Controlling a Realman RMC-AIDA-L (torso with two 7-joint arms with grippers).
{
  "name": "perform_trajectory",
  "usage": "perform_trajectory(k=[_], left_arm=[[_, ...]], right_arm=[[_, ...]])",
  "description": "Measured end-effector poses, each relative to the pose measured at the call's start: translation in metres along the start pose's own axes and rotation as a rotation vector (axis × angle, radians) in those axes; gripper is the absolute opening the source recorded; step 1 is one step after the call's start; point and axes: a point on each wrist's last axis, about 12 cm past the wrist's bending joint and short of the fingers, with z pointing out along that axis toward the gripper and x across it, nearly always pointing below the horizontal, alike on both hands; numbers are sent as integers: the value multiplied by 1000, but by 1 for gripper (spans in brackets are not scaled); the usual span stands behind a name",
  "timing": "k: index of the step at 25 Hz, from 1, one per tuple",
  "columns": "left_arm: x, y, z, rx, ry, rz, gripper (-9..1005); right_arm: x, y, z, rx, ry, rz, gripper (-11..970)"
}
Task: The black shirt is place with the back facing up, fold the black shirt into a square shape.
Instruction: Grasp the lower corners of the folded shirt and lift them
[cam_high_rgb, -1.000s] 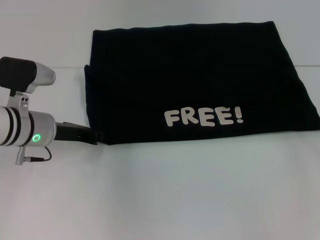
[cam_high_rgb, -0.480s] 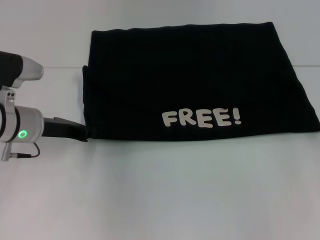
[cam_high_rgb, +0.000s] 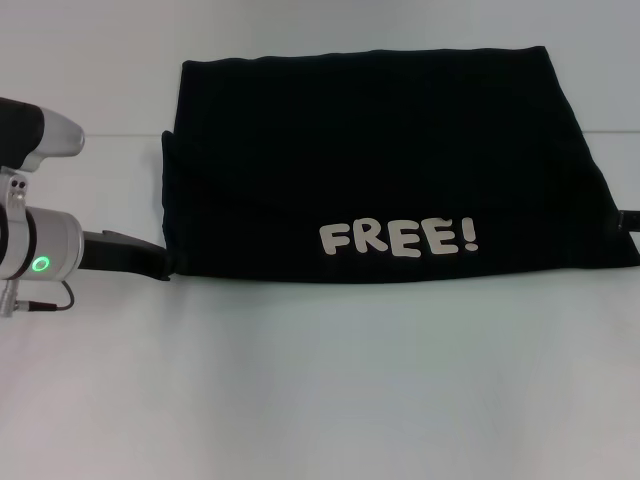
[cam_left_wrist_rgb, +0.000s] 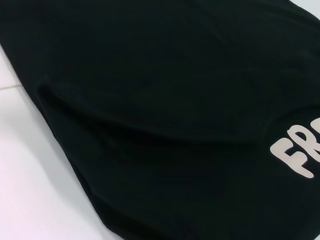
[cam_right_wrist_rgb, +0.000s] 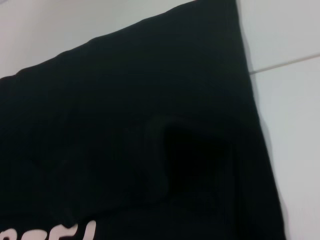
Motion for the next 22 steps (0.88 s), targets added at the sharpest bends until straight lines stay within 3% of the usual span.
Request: perform_trajectory(k=[9,22], left_arm=[[-4,0,0,-5,-3,8,-1],[-9,0,1,-5,-7,16,-1]], right_arm=[[-2,17,27,35,8,-32,836],[5,21,41,83,3,-42,803]])
